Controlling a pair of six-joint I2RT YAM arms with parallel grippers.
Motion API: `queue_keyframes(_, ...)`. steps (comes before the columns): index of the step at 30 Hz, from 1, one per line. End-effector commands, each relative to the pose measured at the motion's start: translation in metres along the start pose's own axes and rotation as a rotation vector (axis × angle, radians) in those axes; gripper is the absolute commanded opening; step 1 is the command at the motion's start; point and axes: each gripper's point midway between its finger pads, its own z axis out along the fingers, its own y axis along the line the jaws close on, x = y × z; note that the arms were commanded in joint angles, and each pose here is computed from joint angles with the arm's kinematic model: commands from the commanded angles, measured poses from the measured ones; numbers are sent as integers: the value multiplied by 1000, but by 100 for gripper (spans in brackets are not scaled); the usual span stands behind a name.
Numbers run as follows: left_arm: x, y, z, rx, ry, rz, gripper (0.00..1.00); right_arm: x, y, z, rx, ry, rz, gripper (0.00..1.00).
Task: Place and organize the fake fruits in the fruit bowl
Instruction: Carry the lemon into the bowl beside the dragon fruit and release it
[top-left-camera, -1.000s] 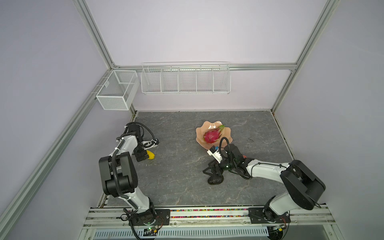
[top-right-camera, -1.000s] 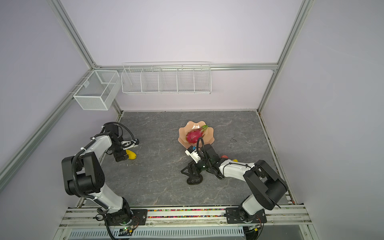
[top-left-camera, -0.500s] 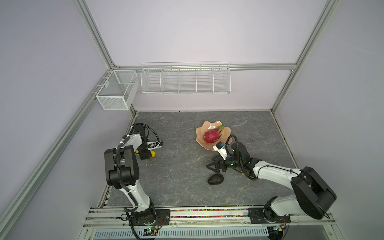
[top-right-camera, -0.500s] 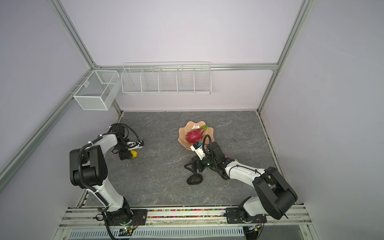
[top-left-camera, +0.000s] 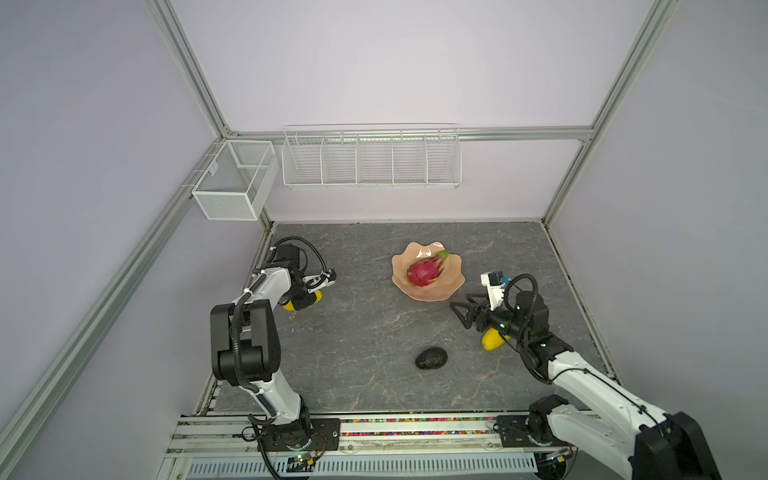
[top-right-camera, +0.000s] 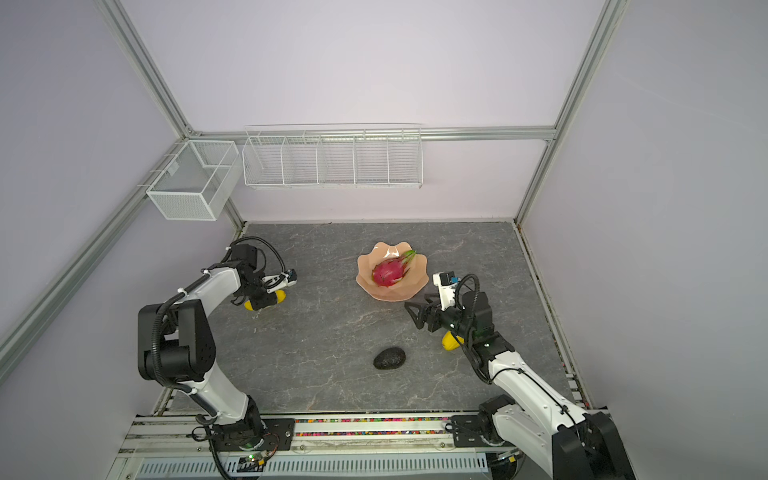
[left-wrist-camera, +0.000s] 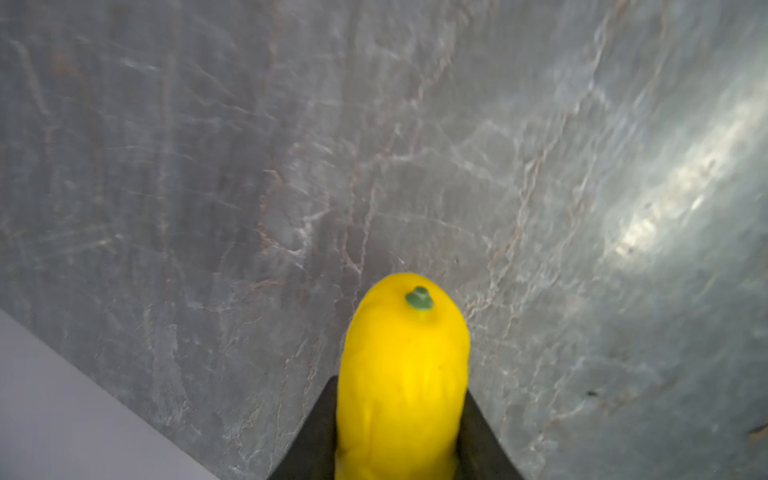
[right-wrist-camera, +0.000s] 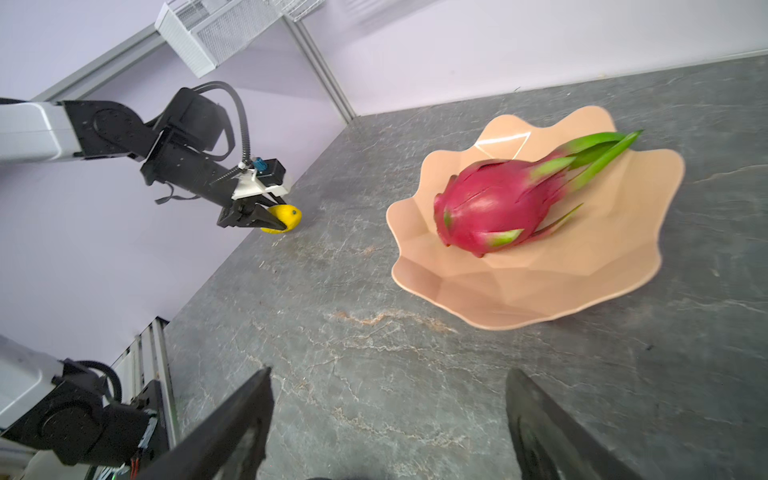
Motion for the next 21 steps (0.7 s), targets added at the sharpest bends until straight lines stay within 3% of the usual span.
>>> queue_keyframes(1,-62,21,-40,-103,-155,-142,30,6,-19,-7,74,-5,81,89)
queue_keyframes(4,-105,15,-58,-127,-187,-213,30,15,-38,-12,153,50,159,89)
queue_keyframes(9,-197,-19,-84,-28,-321,-377,28,18,-55,-27,208,71,235,89)
queue_keyframes(14,-302,-78,-103,35,-484,-363,31,12,-60,-43,262,61,237,89)
queue_keyframes(21,-398,-135,-52,53,-408,-430,30,7,-56,-60,307,69,226,89)
